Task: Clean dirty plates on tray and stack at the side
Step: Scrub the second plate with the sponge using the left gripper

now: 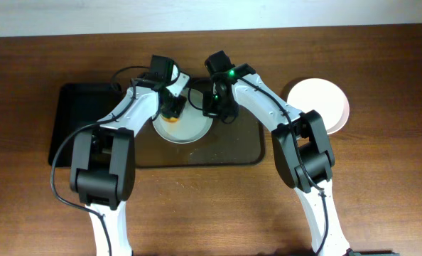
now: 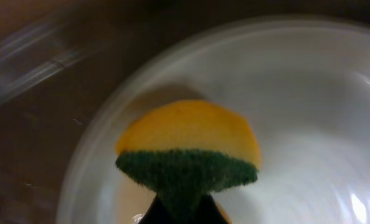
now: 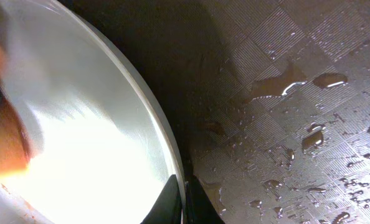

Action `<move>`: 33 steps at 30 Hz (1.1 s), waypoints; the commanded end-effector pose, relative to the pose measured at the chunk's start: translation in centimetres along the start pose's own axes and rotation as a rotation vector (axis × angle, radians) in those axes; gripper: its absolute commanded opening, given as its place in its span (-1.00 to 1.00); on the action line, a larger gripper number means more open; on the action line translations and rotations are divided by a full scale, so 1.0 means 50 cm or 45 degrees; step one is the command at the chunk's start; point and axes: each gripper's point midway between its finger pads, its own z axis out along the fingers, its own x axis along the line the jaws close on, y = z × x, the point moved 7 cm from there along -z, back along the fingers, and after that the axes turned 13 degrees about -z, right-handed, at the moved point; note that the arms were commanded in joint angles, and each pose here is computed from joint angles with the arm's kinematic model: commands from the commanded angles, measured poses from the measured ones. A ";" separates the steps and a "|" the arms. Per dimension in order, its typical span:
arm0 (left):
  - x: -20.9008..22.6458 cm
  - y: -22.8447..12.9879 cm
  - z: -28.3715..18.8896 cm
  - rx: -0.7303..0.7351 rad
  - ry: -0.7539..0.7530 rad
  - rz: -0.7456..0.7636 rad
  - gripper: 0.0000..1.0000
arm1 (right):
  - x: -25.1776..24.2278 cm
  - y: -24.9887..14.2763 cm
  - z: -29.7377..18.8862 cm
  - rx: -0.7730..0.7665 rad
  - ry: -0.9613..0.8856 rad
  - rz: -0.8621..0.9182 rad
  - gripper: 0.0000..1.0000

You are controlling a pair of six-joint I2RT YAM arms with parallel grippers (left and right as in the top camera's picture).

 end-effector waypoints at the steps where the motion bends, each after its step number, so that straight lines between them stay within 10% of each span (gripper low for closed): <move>1: 0.029 -0.021 0.075 0.005 0.159 -0.112 -0.99 | -0.005 -0.009 0.028 0.029 -0.039 -0.010 -0.92; 11: 0.085 -0.053 0.075 0.086 0.822 -0.158 -0.99 | -0.005 -0.009 0.028 0.030 -0.038 -0.011 -0.92; 22: 0.070 0.011 0.008 -0.056 0.929 -0.431 -0.99 | -0.005 -0.009 0.028 0.030 -0.039 -0.011 -0.92; 33: 0.077 -0.048 0.029 0.395 -0.357 -0.621 -0.99 | -0.005 -0.009 0.028 0.030 -0.039 -0.011 -0.92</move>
